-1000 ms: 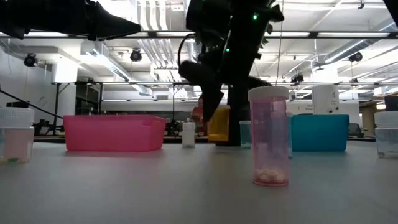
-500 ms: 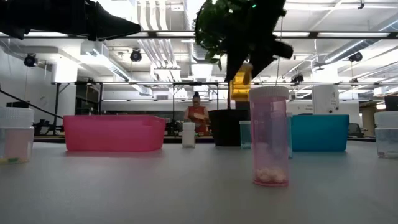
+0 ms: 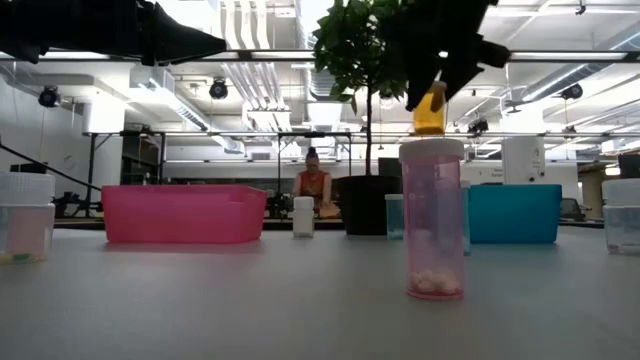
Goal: Pick and place medicine bottles into bin by pill shape (circle, oval)
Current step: Put the large orange pill bottle into the blue bin, then put the large transparent pill bottle into the blue bin
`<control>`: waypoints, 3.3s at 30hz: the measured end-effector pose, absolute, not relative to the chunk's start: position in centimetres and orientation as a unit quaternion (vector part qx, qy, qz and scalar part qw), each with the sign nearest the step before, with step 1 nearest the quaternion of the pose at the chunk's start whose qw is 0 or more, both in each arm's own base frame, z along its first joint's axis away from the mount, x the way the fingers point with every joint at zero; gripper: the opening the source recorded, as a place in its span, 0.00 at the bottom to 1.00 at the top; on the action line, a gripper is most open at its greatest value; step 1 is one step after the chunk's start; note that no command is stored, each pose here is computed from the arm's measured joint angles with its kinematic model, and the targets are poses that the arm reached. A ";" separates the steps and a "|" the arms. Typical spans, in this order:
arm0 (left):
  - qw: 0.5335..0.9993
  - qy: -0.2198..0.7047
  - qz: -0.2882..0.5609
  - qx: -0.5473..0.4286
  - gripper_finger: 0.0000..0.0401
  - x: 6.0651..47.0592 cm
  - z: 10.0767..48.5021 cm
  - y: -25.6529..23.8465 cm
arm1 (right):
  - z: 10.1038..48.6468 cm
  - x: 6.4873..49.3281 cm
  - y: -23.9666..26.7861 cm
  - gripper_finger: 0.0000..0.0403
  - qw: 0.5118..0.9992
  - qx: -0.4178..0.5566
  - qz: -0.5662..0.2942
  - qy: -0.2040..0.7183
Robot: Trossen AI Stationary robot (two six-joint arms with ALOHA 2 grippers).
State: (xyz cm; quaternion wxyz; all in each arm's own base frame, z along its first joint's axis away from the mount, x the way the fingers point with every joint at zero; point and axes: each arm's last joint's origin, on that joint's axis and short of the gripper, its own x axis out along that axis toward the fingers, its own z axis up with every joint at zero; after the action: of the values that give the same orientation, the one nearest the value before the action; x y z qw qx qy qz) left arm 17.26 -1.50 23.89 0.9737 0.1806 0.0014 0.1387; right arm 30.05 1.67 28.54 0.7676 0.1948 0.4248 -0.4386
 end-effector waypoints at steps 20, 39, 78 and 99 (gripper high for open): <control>0.974 0.002 0.140 0.181 0.43 17.3 23.9 -1.5 | 22.2 23.8 -4.7 0.49 0.727 0.264 -0.487 0.405; 0.972 0.003 0.140 0.189 0.43 17.3 23.9 -1.5 | 17.4 24.0 -7.1 0.49 0.728 0.290 -0.479 0.396; 0.972 0.003 0.140 0.190 0.43 17.3 23.9 -1.5 | 16.2 24.7 -7.4 0.53 0.717 0.298 -0.485 0.403; 0.972 0.003 0.140 0.190 0.43 17.3 23.9 -1.5 | 22.9 21.9 -5.2 0.72 0.793 0.310 -0.421 0.313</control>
State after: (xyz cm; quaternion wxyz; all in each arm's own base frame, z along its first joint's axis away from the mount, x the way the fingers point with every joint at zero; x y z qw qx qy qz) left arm 17.26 -1.50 23.89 0.9719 0.1895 0.0031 0.1398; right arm 21.88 -5.23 22.86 0.7928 0.3104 0.3131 -0.4208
